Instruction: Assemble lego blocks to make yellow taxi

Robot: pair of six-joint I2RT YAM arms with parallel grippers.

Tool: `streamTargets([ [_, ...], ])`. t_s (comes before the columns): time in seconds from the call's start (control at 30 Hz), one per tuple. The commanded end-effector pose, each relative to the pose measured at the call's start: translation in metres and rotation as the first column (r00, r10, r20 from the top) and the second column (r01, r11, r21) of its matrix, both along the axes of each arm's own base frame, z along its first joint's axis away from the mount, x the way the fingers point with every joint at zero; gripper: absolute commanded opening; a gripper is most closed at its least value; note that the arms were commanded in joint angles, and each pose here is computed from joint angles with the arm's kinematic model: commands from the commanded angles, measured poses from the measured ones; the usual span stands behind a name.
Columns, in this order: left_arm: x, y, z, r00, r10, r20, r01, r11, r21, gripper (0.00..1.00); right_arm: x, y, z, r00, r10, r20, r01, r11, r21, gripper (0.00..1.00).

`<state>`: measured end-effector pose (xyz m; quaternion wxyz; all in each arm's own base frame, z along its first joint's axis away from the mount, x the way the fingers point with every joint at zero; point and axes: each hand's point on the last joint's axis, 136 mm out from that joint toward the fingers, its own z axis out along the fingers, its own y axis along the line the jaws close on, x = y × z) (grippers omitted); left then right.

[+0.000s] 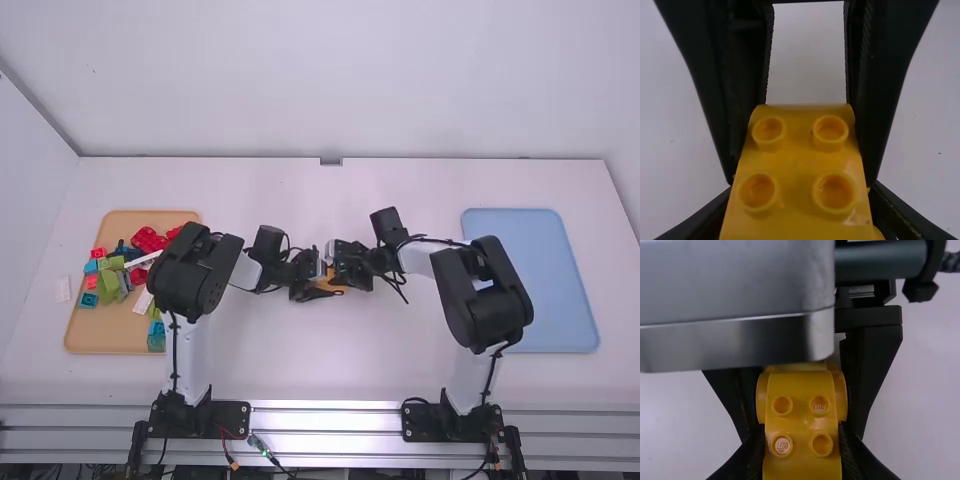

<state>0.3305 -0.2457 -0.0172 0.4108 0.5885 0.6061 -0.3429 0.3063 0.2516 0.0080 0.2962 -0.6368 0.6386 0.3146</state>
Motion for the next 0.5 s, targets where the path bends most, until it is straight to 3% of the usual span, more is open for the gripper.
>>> streamTargets([
  [0.0, -0.002, 0.002, -0.016, 0.998, 0.045, -0.044, -0.042, 0.997, 0.060, 0.50, -0.004, -0.010, -0.039, 0.991, -0.108, -0.085, 0.093, 0.982, -0.167, 0.29],
  [0.47, -0.002, 0.002, -0.016, 0.998, 0.045, -0.043, -0.042, 0.997, 0.060, 0.50, 0.000, -0.007, -0.024, 0.993, -0.100, -0.057, 0.090, 0.984, -0.153, 0.41],
])
